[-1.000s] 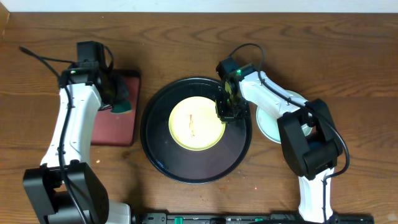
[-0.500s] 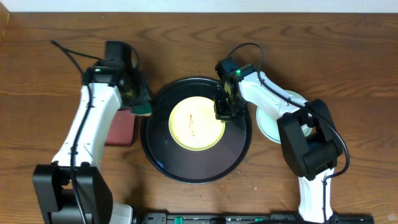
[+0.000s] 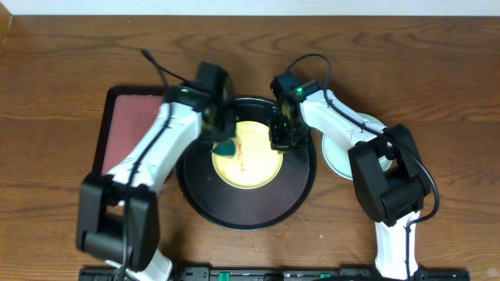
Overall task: Clean dirty plates on tray and stack at the side
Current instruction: 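Bring the sponge in the left gripper onto the yellow plate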
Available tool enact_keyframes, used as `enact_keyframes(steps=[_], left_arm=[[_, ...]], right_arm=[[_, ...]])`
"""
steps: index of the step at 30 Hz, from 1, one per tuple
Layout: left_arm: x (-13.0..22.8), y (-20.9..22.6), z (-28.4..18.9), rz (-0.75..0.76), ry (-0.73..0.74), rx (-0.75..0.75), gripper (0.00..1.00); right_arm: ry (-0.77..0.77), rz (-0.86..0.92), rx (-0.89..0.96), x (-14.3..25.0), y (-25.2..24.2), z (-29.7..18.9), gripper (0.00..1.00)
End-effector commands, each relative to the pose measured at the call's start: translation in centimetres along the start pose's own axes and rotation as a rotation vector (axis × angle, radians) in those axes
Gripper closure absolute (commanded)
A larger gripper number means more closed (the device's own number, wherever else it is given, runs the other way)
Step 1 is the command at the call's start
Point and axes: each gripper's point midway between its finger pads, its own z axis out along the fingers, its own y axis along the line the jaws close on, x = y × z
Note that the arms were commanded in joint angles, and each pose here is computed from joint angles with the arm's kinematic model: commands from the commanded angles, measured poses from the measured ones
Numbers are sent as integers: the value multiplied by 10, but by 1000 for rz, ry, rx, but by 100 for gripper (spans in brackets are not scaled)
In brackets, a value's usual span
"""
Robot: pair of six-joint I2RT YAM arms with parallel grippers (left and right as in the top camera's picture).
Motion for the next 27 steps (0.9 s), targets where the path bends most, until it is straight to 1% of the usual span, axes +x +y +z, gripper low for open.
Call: enact_keyframes(steps=[1, 5, 9, 11, 14, 15, 18, 20, 21, 25, 27], left_arm=[[23, -13, 24, -26, 96, 3, 92], [38, -12, 44, -41, 172, -37, 93], [41, -11, 50, -44, 195, -36, 93], [43, -22, 50, -8, 211, 30, 93], [49, -53, 45, 136, 245, 223, 93], [49, -57, 44, 152, 246, 248, 93], [44, -56, 44, 155, 227, 245, 93], [38, -47, 47, 142, 202, 192, 93], [35, -39, 49, 121, 185, 142, 92], [16, 13, 51, 28, 78, -166, 93], [12, 34, 46, -1, 42, -288, 93]], right_arm=[[-12, 8, 26, 2, -2, 0, 99], [-13, 6, 27, 2, -1, 0, 99], [-14, 4, 30, 2, -1, 1, 99], [-14, 4, 30, 2, -1, 1, 99], [-14, 4, 30, 2, -1, 1, 99], [-15, 4, 29, 2, -1, 1, 99], [-16, 3, 29, 2, -1, 1, 99], [-15, 4, 29, 2, -1, 1, 99], [-14, 4, 29, 2, -1, 1, 99], [-15, 3, 29, 2, -1, 1, 99], [-16, 3, 29, 2, -1, 1, 99]])
